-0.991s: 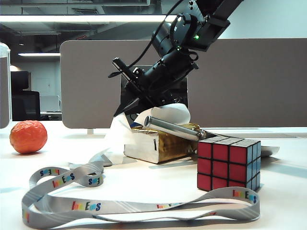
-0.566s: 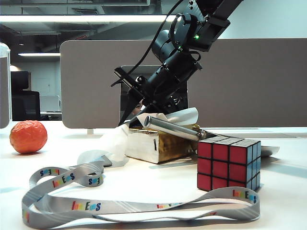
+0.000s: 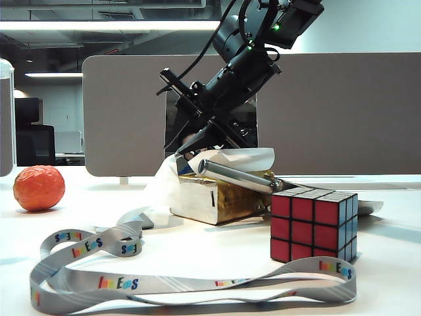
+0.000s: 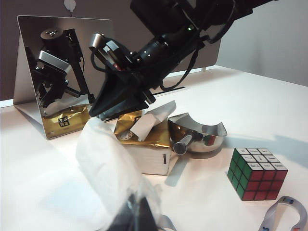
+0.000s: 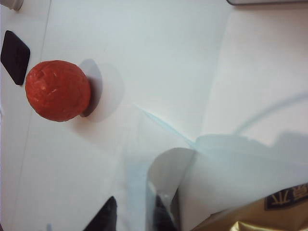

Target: Pull out a tissue from the tissue box and use it to cover the ID card on the tabletop.

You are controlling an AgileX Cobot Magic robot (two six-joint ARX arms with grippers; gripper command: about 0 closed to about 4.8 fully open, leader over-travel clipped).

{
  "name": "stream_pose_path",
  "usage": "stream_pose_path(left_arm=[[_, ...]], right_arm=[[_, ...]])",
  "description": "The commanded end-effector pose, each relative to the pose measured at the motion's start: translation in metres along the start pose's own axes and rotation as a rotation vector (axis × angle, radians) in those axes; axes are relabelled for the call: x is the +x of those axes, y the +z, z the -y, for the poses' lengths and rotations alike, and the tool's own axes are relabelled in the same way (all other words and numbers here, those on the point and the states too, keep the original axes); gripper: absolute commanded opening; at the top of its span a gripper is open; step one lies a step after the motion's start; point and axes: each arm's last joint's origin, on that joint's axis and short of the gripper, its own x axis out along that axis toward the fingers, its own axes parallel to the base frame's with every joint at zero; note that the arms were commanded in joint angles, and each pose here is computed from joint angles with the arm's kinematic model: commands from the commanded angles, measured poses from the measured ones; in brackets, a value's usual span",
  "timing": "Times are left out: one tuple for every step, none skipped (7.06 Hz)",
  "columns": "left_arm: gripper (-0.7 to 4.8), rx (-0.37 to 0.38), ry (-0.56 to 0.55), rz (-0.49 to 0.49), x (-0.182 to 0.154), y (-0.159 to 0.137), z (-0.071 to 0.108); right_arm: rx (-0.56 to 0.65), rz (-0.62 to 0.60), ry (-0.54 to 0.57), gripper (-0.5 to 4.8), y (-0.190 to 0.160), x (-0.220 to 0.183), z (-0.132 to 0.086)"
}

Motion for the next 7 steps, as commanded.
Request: stream_pose_path(left_arm=[[-0.06,0.003,-0.004,0.005,0.0,0.001,0.0],[-0.06,0.003,-0.004,0.005,0.0,0.001,0.0],[-0.06,0.003,-0.004,0.005,0.0,0.001,0.0],[-0.06,0.003,-0.004,0.005,0.0,0.001,0.0],[-0.06,0.003,-0.004,0.005,0.0,0.001,0.0],[-0.06,0.003,-0.004,0.005,0.0,0.001,0.0],[-0.06,0.003,-0.003,0.005,0.0,0.001,0.0]], right_arm=[[-0.024,0.031,0.018,1.19,0.004,-0.005,-0.005],[-0.036,0.057,0.028,1.19,0.006,-0.007,-0.007],[-0.052,0.112,0.021,1.22,0.011,-0.013,-0.011],[-0.07,0.227,-0.01,1.22,0.022,-0.03,-0.015],[-0.108,0.306,0.002,1.23,0.032,-0.047,-0.018],[-0.121,0.329,0.004,1.23,0.035,-0.055,-0.02],[-0.195,0.404,-0.066,1.16,0.04,-0.08,-0.024]])
